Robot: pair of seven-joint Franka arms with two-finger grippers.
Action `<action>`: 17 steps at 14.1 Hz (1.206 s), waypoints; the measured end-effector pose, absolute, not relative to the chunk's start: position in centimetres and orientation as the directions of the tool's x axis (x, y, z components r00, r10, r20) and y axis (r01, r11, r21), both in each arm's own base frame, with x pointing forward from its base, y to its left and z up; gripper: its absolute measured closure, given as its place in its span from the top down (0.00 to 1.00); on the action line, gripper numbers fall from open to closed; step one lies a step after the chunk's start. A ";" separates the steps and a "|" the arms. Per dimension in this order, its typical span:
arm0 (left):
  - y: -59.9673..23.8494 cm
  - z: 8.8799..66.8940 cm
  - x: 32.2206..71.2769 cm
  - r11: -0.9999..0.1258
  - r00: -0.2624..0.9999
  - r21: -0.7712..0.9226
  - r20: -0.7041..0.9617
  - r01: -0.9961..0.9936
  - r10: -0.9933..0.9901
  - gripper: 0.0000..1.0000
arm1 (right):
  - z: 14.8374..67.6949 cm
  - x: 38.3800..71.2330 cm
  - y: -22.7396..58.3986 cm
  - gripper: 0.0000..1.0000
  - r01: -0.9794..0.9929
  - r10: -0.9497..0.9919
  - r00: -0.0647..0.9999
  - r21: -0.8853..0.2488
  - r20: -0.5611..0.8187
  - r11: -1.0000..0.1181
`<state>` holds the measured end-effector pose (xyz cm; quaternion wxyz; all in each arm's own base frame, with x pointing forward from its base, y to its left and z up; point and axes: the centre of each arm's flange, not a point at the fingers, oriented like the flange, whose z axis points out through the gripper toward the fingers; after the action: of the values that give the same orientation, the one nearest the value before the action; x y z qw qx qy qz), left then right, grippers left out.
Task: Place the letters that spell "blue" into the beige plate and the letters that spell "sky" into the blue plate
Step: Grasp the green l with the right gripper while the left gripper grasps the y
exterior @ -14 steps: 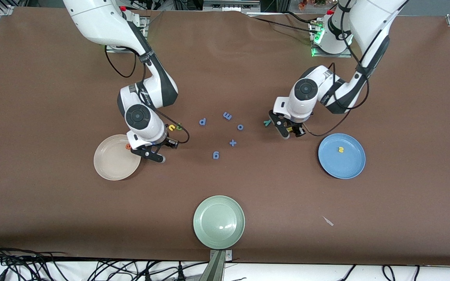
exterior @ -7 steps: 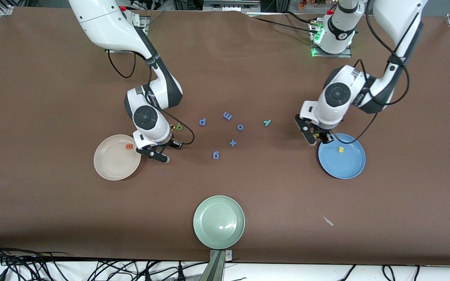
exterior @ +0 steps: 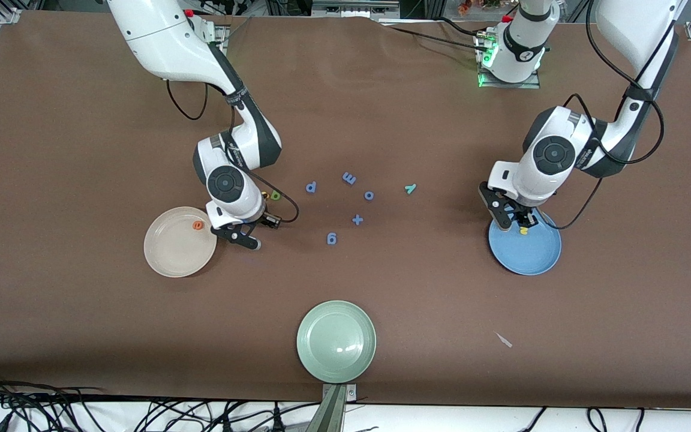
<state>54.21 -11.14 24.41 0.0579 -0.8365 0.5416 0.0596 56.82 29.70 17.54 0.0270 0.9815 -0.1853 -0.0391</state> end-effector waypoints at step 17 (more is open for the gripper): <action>-30.0 22.8 46.7 -0.756 0.755 0.113 -0.065 -0.645 -0.653 1.00 | 18.0 56.4 30.0 0.36 -0.354 -0.362 0.928 0.087 -0.093 -0.931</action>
<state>46.69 -30.05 22.84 -0.0419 -0.9357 0.3466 0.0501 56.41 29.95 18.03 0.0343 0.9811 -0.1825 -0.0537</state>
